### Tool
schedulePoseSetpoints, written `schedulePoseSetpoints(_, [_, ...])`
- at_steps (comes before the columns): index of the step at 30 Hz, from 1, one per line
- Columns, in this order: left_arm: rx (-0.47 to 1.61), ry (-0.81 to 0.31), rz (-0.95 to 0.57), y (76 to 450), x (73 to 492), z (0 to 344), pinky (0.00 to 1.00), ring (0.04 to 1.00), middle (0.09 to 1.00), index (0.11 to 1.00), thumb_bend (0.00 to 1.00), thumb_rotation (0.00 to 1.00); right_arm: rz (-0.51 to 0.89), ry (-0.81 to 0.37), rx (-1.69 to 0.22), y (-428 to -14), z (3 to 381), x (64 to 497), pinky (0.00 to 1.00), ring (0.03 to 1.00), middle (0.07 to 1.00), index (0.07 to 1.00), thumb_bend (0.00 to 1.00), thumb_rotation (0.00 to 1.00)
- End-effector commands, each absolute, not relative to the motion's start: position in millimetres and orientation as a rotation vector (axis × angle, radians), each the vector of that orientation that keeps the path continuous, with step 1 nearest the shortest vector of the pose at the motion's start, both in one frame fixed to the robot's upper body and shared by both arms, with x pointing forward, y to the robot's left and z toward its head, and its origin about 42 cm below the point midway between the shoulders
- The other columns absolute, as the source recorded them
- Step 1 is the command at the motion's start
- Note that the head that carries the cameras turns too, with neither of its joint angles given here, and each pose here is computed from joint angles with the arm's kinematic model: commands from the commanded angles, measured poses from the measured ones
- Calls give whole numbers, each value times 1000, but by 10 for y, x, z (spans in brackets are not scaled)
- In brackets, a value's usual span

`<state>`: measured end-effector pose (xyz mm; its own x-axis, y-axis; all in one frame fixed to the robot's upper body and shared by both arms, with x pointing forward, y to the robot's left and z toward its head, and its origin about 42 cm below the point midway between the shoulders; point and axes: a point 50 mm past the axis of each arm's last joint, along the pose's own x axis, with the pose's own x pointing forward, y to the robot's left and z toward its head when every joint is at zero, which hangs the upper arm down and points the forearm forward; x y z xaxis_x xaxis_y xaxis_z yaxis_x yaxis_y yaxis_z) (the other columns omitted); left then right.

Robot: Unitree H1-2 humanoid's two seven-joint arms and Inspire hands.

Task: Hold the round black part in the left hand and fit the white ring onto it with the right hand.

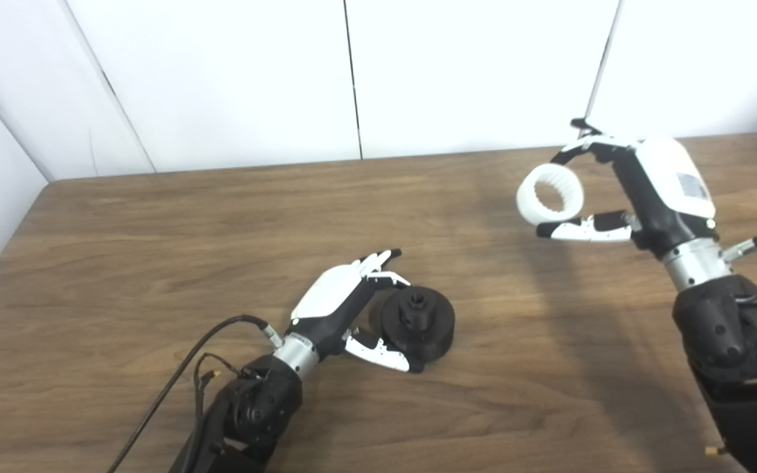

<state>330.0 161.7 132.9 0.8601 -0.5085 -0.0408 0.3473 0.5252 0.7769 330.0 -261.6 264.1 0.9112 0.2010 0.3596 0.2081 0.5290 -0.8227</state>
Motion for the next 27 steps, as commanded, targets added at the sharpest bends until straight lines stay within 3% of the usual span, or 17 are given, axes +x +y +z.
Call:
schedulePoseSetpoints(1, [886, -285, -485, 1578, 3415, 1541, 1000, 1000, 1000, 640, 1000, 396, 13, -554, -1004, -2502, 2834, 3224, 712, 821, 877, 616, 760, 300])
schedulePoseSetpoints(17, [883, -289, -486, 1590, 3437, 1559, 1000, 1000, 1000, 637, 1000, 400, 191, -573, -934, -2035, 2699, 2951, 891, 868, 881, 624, 757, 293])
schedulePoseSetpoints(27, [890, -292, -487, 1584, 3430, 1582, 1000, 1000, 1000, 639, 1000, 402, 270, -531, -917, -1789, 2586, 2936, 886, 880, 893, 631, 757, 336])
